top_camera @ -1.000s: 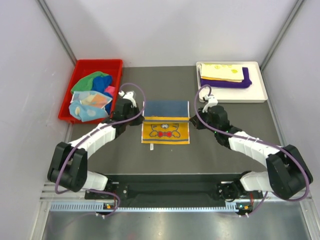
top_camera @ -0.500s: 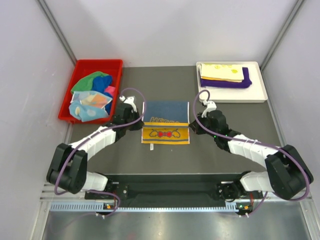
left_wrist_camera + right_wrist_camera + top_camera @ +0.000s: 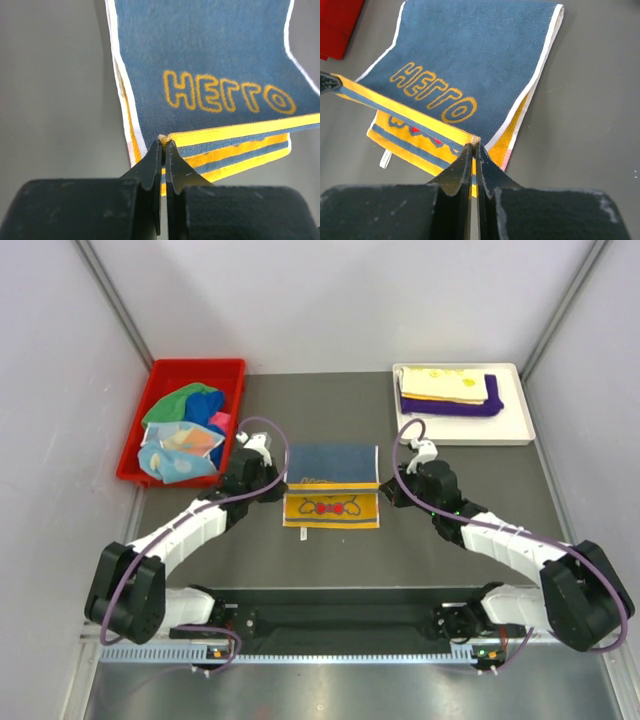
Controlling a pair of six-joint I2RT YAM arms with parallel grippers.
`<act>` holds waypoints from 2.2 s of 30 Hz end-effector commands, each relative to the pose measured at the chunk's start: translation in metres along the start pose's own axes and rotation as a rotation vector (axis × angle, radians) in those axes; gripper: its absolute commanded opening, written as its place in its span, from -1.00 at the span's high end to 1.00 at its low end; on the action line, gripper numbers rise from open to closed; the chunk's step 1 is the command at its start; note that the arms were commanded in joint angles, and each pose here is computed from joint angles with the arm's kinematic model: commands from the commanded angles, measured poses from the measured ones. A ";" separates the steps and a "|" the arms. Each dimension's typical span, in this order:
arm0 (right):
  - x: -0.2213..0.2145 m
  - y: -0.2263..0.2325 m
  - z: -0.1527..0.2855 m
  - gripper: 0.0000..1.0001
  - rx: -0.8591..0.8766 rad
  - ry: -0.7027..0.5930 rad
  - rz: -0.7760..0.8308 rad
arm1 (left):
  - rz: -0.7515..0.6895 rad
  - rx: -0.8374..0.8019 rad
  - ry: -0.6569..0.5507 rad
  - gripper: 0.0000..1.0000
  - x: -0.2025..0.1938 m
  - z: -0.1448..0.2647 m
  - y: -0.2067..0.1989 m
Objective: Fold and stack the towels
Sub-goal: Fold the towel
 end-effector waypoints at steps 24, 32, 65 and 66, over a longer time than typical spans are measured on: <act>-0.032 -0.021 -0.006 0.52 -0.014 0.072 -0.038 | 0.004 0.028 0.012 0.38 -0.030 -0.001 0.004; -0.015 -0.008 0.011 0.25 -0.025 0.045 -0.032 | 0.024 0.028 -0.066 0.38 0.000 0.025 -0.003; 0.073 0.019 -0.195 0.48 0.025 0.182 -0.219 | -0.040 -0.005 0.082 0.43 0.085 -0.166 0.013; 0.069 0.014 -0.198 0.49 0.019 0.195 -0.230 | -0.042 0.001 0.085 0.44 0.085 -0.169 0.014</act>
Point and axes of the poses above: each gripper's point midway between its finger pads, its own z axis back along the fingers, its own y axis along the line the jaws close on, x = y × z, the point moved 9 cm from there along z, back along the fingers, and after that the axes turned 14 degrees about -z, right-handed, at the moved point
